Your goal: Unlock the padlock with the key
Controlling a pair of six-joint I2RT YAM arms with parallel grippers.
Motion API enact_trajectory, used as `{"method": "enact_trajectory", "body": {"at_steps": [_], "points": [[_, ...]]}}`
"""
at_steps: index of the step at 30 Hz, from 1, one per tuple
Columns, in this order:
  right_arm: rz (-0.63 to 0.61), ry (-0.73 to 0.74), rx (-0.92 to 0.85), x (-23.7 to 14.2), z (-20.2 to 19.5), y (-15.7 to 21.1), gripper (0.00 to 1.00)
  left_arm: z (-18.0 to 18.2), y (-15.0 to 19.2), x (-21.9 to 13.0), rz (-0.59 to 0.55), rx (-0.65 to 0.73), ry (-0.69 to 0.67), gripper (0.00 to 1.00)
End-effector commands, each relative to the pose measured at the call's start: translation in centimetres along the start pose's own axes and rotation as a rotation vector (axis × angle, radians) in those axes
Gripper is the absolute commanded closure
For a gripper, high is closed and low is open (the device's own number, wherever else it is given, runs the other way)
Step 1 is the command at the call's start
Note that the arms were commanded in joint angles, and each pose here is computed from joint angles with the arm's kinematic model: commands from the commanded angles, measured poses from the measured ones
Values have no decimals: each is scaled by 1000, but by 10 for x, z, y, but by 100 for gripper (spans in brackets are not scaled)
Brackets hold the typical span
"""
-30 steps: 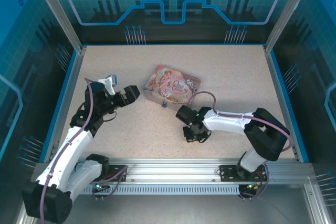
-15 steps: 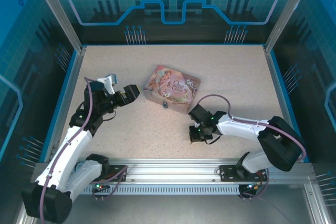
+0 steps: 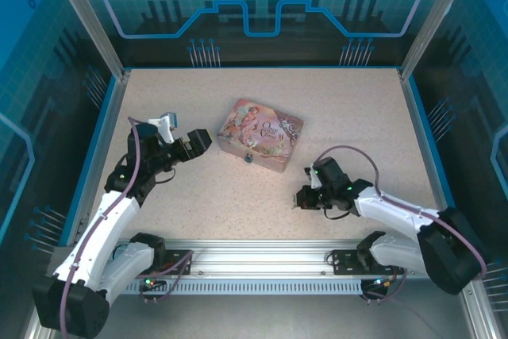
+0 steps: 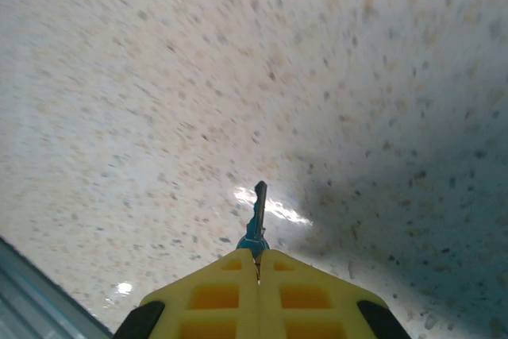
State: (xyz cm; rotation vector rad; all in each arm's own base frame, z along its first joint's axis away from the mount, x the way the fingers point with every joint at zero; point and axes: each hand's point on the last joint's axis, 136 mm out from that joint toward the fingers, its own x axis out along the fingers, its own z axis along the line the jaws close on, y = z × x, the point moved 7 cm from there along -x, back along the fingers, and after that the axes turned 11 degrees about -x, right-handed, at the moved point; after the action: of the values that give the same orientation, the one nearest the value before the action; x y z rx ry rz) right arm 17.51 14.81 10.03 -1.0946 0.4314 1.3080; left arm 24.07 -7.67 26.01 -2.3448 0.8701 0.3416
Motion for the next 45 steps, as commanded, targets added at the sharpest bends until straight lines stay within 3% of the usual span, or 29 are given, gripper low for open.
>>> {"method": "enact_trajectory", "body": {"at_steps": [1,11,18,33,45], "points": [[-137,-107,-89,-18,11,-17,100,-22,1,-3,28,52,138,1],[-555,-285,-221,-85,45,-63,100,-66,27,24,175,-2,348,10],[-755,-333,-303,-112,64,-81,100,-107,56,57,285,-44,407,14],[-810,-449,-374,-122,95,-86,100,-154,91,107,414,-56,546,32],[-835,-418,-340,-122,91,-87,100,-160,103,112,449,-51,567,73]]}}
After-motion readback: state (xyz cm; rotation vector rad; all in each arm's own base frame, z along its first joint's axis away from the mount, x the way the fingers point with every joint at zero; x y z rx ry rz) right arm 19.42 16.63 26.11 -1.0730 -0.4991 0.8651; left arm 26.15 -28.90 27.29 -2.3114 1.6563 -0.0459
